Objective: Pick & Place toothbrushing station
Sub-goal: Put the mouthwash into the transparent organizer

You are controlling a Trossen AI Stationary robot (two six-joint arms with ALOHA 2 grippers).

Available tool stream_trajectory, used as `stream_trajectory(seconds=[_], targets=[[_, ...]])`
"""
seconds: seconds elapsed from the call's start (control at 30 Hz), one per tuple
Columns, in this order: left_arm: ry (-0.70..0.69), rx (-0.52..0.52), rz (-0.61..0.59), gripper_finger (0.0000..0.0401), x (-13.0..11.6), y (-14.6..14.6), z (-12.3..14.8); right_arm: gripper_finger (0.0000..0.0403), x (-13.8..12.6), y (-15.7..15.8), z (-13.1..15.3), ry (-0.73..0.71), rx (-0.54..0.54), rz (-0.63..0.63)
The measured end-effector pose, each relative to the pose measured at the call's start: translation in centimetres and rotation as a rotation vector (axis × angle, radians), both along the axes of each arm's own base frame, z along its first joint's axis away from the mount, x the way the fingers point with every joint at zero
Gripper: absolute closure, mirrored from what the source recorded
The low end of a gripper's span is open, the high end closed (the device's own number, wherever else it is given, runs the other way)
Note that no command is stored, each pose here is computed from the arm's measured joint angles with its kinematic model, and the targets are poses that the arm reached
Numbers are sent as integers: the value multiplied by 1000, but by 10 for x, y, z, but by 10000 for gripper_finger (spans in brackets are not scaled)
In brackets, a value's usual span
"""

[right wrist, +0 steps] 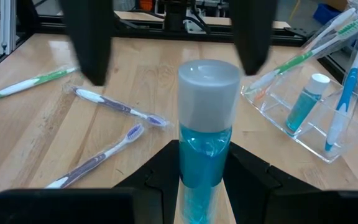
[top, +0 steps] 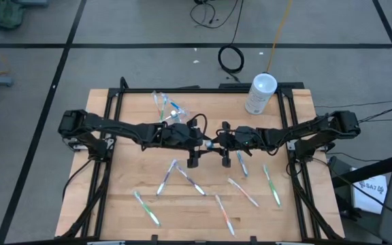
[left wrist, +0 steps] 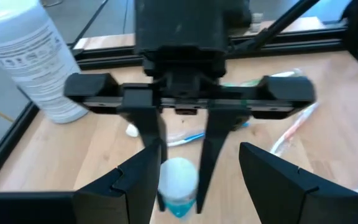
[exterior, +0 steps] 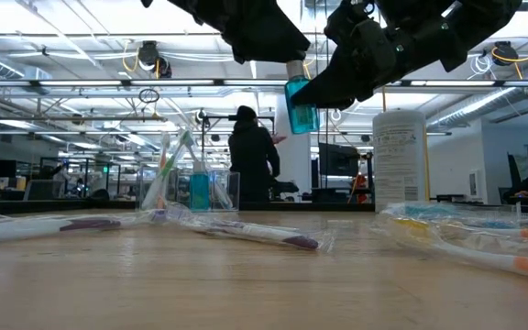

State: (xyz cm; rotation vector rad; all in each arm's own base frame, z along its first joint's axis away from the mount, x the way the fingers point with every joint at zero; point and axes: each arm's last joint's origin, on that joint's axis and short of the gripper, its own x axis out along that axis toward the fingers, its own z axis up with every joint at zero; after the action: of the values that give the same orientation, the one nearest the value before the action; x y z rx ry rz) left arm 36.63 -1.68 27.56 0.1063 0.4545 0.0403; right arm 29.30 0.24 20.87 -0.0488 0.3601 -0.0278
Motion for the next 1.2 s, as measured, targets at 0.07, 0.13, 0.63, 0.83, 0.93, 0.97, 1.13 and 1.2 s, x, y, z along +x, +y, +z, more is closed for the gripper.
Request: stream_trajectory(seconds=[0.07,0.13,0.63,0.83,0.93,0.97,1.13,1.2], targets=[[10,1,12,176,0,2,-1,300,0,0,0,0,0,0],[13,-9,23,176,0,4,-1,300,0,0,0,0,0,1],[16,-16,22,176,-1,8,-1,300,2,0,5,-54,-9,3],[16,-18,23,199,-1,8,-1,300,2,0,5,-54,-8,2],[15,-20,24,229,-1,8,-1,300,2,0,5,-55,-8,2],[15,-20,24,239,-1,8,-1,300,2,0,5,-59,-8,1],[15,-21,24,281,-1,8,-1,300,2,0,6,-65,-8,1],[14,-23,26,291,-1,8,-1,300,2,0,6,-65,-9,1]])
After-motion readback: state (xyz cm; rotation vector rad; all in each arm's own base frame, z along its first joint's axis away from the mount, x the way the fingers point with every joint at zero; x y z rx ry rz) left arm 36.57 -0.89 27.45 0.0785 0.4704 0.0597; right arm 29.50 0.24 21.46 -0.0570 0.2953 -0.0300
